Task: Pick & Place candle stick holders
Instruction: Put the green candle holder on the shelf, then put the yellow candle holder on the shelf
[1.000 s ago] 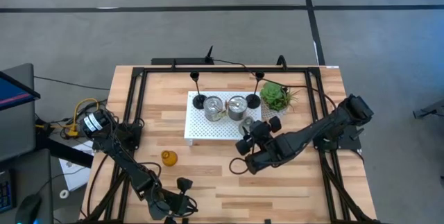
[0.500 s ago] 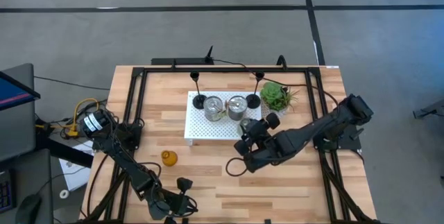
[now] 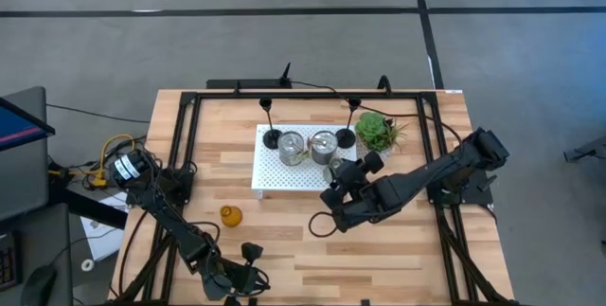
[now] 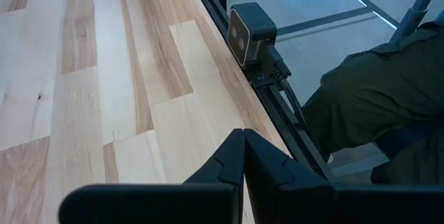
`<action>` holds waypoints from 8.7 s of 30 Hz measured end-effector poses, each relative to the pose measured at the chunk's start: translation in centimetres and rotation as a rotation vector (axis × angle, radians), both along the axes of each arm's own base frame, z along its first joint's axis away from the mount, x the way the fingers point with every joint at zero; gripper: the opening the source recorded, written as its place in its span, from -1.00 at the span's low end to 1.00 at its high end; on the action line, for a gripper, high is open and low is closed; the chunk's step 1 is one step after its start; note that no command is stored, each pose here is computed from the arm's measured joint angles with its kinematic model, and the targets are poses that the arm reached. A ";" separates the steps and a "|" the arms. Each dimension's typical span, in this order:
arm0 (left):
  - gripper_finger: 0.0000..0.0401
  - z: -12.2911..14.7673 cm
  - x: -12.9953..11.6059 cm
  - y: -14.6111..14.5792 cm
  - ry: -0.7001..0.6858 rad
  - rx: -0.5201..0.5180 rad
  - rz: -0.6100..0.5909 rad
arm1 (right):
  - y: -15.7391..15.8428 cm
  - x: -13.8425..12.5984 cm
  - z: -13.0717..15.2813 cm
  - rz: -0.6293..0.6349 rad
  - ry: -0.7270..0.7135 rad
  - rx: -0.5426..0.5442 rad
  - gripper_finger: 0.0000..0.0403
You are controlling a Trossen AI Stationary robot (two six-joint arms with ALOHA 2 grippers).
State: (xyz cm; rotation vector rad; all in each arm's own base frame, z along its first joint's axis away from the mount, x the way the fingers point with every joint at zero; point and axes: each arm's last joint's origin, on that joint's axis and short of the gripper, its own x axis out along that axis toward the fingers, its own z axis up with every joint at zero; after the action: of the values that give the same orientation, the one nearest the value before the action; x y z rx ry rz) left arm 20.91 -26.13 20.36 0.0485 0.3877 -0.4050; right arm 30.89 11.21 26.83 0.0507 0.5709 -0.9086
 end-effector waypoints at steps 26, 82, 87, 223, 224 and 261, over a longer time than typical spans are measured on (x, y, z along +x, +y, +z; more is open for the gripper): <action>-0.97 0.0 0.0 0.0 0.002 -0.005 0.002 | 0.6 1.0 7.0 0.155 0.020 0.040 0.37; -0.98 5.8 -11.7 4.5 0.237 -0.136 0.194 | 13.4 3.8 -2.2 0.528 0.194 0.331 0.37; -0.98 3.9 -11.5 3.8 0.350 -0.131 0.234 | 13.0 4.0 -1.9 0.513 0.182 0.344 0.37; -0.99 -5.5 -6.1 5.7 0.013 0.106 0.522 | 14.1 3.6 -1.6 0.716 0.275 0.074 0.37; -0.99 -5.4 -6.1 5.7 0.012 0.102 0.522 | 14.2 3.5 -1.6 0.717 0.279 0.051 0.37; -0.99 -5.2 -6.0 5.5 -0.001 0.075 0.514 | 14.6 -0.7 4.3 0.685 0.088 0.084 0.37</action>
State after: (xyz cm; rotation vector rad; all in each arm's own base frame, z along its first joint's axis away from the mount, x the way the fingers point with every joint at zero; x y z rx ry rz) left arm 14.92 -20.68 15.16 0.0208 0.3983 0.1176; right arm 30.19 25.77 31.09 -0.1058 0.6497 -0.2215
